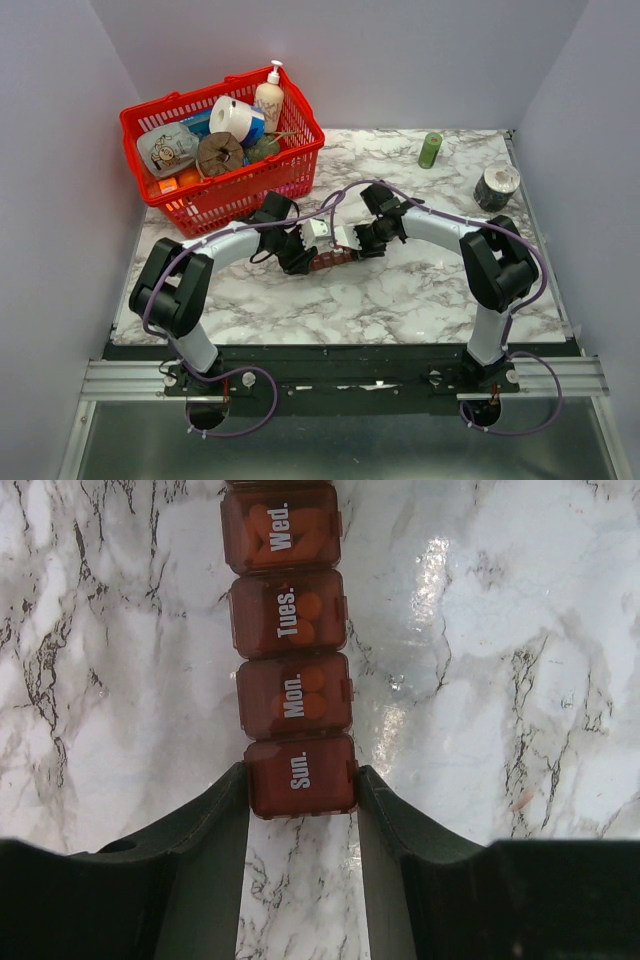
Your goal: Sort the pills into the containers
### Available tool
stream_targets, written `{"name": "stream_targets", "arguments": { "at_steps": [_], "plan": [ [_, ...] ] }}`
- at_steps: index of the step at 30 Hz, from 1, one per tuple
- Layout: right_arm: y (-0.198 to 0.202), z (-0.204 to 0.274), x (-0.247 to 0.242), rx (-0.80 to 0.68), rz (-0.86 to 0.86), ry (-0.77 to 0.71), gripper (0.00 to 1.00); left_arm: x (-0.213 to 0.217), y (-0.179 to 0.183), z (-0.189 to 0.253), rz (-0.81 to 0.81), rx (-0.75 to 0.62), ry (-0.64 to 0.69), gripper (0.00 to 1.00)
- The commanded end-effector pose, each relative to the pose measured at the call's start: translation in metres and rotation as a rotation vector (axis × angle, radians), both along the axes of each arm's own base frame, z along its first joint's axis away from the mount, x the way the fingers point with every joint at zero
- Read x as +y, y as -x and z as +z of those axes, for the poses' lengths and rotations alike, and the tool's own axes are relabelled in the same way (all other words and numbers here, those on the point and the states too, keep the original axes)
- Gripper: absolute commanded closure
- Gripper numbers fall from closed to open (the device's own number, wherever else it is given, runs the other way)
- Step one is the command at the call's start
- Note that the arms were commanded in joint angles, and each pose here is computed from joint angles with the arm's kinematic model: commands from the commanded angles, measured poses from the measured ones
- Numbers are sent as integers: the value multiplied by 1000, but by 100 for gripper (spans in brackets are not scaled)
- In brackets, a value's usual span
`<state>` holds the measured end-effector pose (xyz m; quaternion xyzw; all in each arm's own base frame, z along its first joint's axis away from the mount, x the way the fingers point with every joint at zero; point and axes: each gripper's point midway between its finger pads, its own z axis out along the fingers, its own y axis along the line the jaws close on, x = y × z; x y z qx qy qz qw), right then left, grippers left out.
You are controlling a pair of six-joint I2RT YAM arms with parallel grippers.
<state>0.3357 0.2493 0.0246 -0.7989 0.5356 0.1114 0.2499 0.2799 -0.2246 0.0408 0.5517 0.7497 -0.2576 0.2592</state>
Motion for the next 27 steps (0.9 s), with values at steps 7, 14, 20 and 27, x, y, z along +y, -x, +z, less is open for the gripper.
{"name": "stream_targets", "arguments": {
  "at_steps": [7,14,20,27],
  "plan": [
    [7,-28,-7,5,16,71,73,-2,28,-12,31,199,5,80],
    [8,-30,-8,3,18,77,74,-2,29,-8,44,222,29,76],
    [8,-33,-10,0,22,84,74,-2,30,-7,55,249,35,73],
    [9,-34,-11,-2,23,87,74,-2,32,-7,74,296,46,71]
  ]
}}
